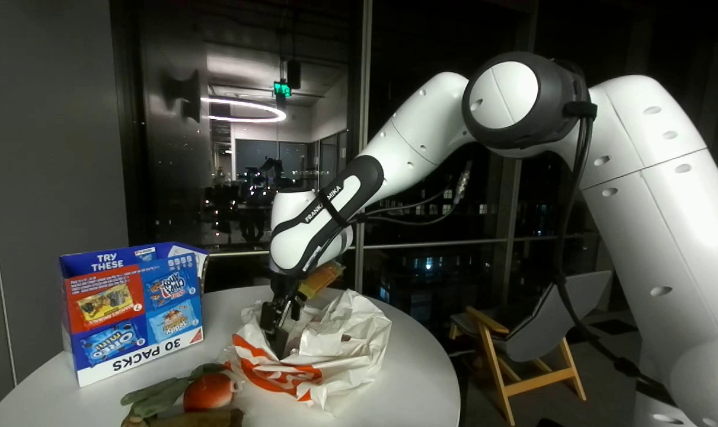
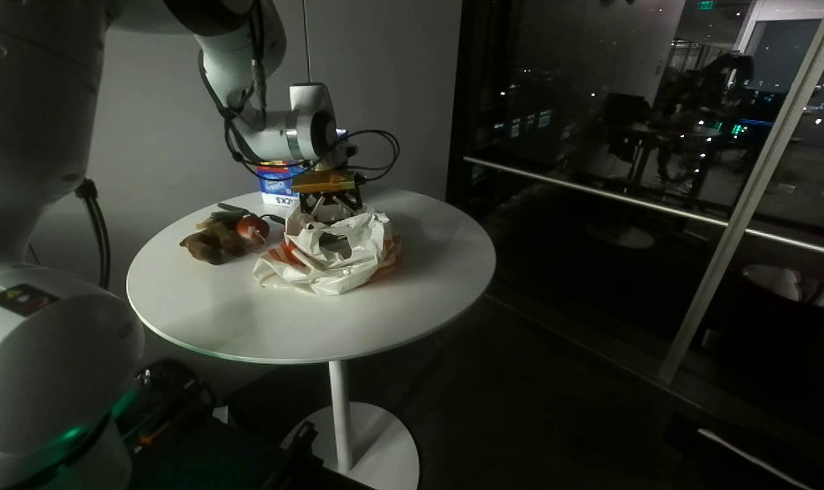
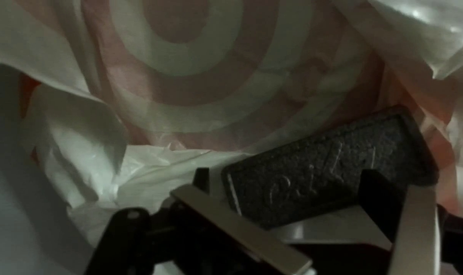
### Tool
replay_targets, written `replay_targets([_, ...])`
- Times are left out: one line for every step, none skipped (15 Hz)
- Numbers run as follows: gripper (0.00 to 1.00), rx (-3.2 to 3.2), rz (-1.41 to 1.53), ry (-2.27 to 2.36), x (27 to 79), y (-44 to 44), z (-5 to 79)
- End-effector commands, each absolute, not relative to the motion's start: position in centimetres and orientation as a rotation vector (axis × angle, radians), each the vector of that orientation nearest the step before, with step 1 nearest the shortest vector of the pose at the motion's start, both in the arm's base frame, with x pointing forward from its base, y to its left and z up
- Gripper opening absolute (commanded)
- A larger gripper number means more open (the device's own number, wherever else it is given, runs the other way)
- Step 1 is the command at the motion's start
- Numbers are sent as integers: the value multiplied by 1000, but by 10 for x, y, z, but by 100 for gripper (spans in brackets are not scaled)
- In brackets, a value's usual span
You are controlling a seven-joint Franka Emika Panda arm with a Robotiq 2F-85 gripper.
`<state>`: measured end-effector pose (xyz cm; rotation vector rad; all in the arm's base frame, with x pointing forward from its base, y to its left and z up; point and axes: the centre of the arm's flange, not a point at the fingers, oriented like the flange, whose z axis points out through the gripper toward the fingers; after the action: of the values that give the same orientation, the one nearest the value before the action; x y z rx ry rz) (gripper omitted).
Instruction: Remove the moose toy, the beetroot plushy and the duster from the plastic
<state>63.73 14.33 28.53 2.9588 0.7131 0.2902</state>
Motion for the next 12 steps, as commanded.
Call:
replay_targets([100, 2959, 308, 666, 639, 145, 287])
replay_targets([100, 2960, 317, 640, 640, 147, 287])
replay_targets([100, 2962, 322, 629, 640, 149, 288])
replay_targets([100, 2963, 325, 623, 640, 150, 288])
replay_targets([100, 2965, 327, 618, 640, 150, 288])
replay_targets([100, 2965, 328, 615, 640, 149, 287])
replay_targets([100, 2965, 328, 613, 640, 148, 287])
replay_targets([100, 2939, 343, 496, 647, 151, 291])
replay_targets([100, 2943, 330, 369, 650, 151, 294])
replay_targets([100, 2938, 329, 296, 652, 148, 295])
replay_targets([100, 2929, 316, 218, 651, 146, 294])
replay_targets([100, 2921, 294, 141, 651, 144, 291])
